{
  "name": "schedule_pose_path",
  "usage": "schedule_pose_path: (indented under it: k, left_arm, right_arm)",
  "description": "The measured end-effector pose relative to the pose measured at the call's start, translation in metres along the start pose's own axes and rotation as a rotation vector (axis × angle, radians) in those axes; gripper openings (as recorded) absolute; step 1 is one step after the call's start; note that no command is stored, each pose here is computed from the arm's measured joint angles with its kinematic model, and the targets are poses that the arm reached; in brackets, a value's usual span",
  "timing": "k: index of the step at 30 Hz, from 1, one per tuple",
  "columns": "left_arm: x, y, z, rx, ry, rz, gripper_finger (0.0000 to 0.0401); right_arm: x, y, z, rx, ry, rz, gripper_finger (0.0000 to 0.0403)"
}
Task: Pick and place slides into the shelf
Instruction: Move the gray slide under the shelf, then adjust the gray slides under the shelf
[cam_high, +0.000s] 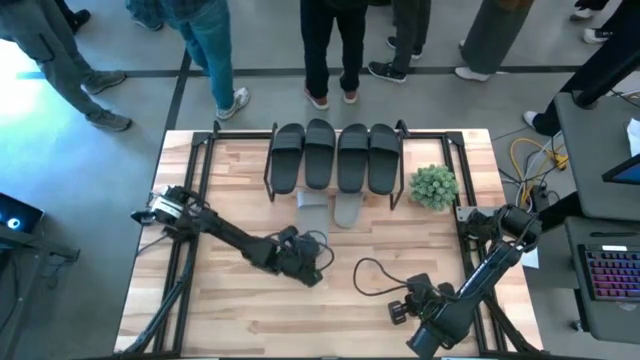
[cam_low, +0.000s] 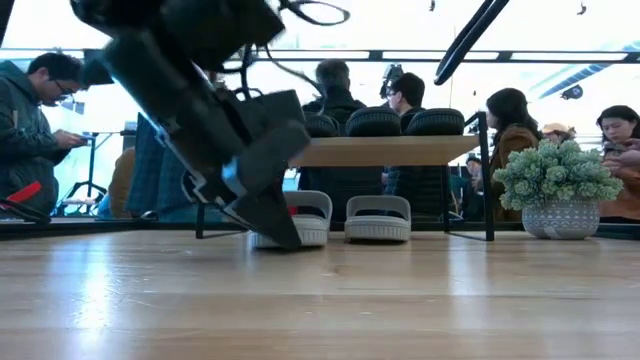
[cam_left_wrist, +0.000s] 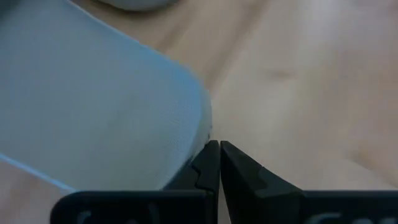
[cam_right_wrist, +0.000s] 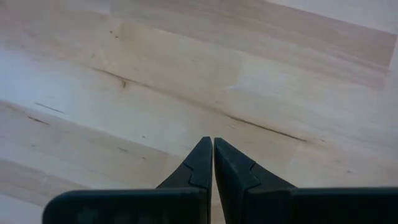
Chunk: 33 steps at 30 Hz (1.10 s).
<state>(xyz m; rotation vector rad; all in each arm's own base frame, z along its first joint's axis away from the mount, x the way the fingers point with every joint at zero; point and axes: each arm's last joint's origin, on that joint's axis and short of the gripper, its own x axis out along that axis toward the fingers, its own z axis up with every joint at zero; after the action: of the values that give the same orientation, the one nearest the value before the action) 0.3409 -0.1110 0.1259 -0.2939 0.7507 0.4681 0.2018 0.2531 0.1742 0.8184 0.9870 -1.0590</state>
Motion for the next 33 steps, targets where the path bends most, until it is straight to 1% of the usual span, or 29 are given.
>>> schedule_pose_path:
  k: [3,9,13,14,16,18,20,24,28,31,33]
  left_arm:
    - [0.007,0.012,0.007,0.034,-0.008,0.069,0.0000]
    - [0.019,0.030,0.026,0.064,-0.046,0.113,0.0000]
    - [0.023,0.037,0.034,0.095,-0.100,0.178,0.0000]
    - [0.023,0.038,0.034,0.094,-0.097,0.175,0.0000]
    - [0.021,0.038,0.035,0.089,-0.070,0.134,0.0000]
    - [0.015,0.032,0.034,0.089,-0.051,0.077,0.0000]
    - [0.006,0.024,0.027,0.099,-0.026,0.043,0.0000]
    - [-0.022,0.007,0.013,0.086,-0.003,0.018,0.0000]
    - [-0.047,-0.005,-0.006,0.027,0.000,0.044,0.0000]
    - [-0.061,-0.011,-0.019,-0.101,-0.012,0.065,0.0000]
    - [-0.067,-0.013,-0.026,-0.217,-0.025,0.076,0.0000]
  right_arm:
    - [0.000,0.000,0.001,0.002,0.000,-0.001,0.0009]
    - [0.002,0.002,0.003,0.009,-0.009,-0.001,0.0009]
    - [0.003,0.003,0.006,0.019,-0.012,-0.006,0.0009]
    - [0.004,0.004,0.007,0.018,-0.012,-0.008,0.0009]
    - [0.005,0.005,0.009,0.005,-0.013,-0.010,0.0009]
    - [0.006,0.007,0.011,-0.014,-0.012,-0.012,0.0009]
    - [0.008,0.011,0.014,-0.039,-0.007,-0.011,0.0009]
    - [0.014,0.020,0.028,-0.151,-0.002,-0.020,0.0009]
    - [0.025,0.029,0.049,-0.339,-0.003,-0.056,0.0009]
    - [0.034,0.032,0.064,-0.469,-0.001,-0.102,0.0009]
    - [0.041,0.032,0.073,-0.550,0.004,-0.130,0.0008]
